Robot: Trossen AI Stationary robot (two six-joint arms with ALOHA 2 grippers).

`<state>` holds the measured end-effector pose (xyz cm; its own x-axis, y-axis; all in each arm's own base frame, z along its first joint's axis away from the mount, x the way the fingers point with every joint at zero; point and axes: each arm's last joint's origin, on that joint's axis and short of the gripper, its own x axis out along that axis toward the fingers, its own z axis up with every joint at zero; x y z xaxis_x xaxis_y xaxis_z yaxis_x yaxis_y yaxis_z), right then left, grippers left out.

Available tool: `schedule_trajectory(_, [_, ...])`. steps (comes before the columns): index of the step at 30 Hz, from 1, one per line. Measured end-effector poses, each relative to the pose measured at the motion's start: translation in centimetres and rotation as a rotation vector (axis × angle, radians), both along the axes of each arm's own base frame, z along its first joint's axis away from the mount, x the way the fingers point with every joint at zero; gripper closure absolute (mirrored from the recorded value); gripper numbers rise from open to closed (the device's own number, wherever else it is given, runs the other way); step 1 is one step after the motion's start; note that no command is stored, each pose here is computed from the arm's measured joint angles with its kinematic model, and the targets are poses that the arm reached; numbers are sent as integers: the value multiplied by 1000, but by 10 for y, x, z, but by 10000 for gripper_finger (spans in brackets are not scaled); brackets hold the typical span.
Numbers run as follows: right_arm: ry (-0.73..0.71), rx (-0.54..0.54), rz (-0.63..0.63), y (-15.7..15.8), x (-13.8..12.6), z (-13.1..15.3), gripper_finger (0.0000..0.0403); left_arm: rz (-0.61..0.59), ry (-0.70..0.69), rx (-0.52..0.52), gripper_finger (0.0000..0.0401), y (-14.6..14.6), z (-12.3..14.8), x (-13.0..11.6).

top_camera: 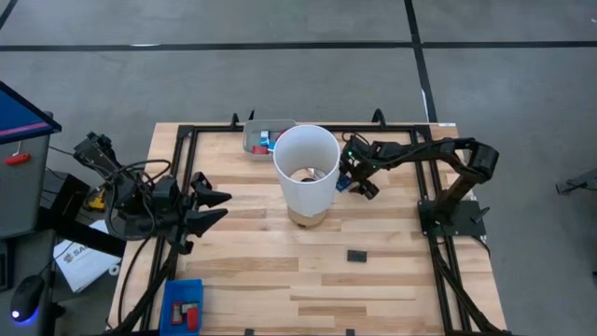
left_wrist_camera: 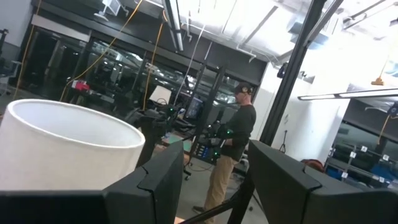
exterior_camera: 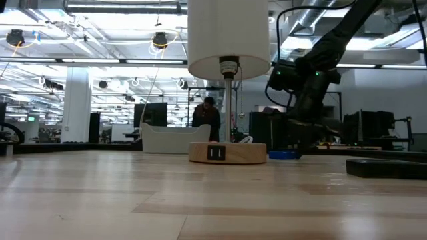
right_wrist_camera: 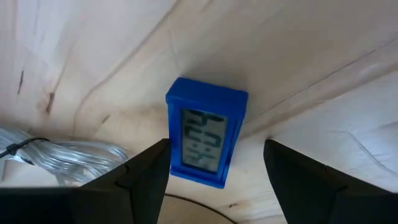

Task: Pick & Place Office items
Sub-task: Put the blue digital timer into the blue bin

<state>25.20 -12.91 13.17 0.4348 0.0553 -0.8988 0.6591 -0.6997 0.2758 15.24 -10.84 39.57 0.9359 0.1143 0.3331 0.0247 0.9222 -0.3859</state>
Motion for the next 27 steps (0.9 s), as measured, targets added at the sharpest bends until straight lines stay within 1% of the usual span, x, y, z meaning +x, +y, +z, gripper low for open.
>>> schedule_trajectory(14, [21,-4,-58,-7,-4,0,154,0,-2,-2,223,0,0,0])
schedule_trajectory(21, [36,-21,-67,-9,-6,-1,154,-1,-2,-3,223,0,0,0])
schedule_trajectory(27, [49,7,-52,-9,-5,-8,154,-3,-8,-11,223,0,1,0])
